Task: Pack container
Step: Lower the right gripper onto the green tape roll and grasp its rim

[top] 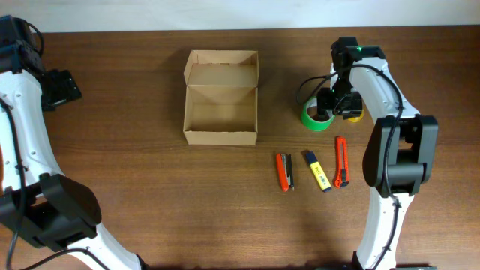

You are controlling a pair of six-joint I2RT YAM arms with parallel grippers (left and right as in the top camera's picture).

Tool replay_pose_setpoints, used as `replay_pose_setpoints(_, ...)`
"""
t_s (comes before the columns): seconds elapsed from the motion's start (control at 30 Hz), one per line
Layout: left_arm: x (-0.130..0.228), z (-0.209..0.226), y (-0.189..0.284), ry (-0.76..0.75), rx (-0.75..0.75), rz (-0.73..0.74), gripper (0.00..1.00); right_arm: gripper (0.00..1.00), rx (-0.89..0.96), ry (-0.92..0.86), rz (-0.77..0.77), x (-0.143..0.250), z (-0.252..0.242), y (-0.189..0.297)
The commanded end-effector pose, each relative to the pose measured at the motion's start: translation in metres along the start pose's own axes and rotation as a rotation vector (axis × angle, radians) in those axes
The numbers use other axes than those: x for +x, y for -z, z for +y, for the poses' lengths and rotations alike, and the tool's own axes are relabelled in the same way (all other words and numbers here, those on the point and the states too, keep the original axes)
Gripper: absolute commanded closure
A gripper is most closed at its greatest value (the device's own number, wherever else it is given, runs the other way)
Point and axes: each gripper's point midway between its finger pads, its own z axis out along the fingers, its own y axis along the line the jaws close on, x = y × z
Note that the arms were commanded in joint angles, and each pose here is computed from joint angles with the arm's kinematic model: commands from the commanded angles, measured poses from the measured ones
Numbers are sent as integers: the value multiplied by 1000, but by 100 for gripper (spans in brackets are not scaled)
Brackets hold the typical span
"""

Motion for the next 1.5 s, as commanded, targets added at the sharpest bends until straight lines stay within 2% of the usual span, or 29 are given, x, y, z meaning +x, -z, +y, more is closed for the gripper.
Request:
replay_pose_setpoints(0.0, -1, 3, 9, -11, -5, -22, 0, 35, 12, 1, 11, -2, -2, -7)
replay_pose_setpoints(0.27, -1, 3, 9, -11, -5, -22, 0, 40, 9, -12, 5, -4, -1, -7)
replay_pose_setpoints(0.63, -1, 3, 9, -11, -5, -22, 0, 41, -3, -37, 34, 4, 1, -13)
replay_pose_setpoints(1.03, -1, 3, 9, -11, -5, -23, 0, 64, -1, -34, 43, 6, 1, -21)
replay_pose_setpoints(1.07, -1, 3, 9, -11, -5, -23, 0, 67, -1, -34, 43, 6, 1, -21)
replay_pose_setpoints(1.17, -1, 3, 9, -11, -5, -22, 0, 91, -1, -34, 44, 6, 1, -21)
replay_pose_setpoints(1.23, -1, 3, 9, -11, -5, -23, 0, 96, -1, -34, 44, 6, 1, -21)
replay_pose_setpoints(1.47, -1, 3, 9, -11, -5, -23, 0, 96, 1, -15, 52, 8, 0, -21)
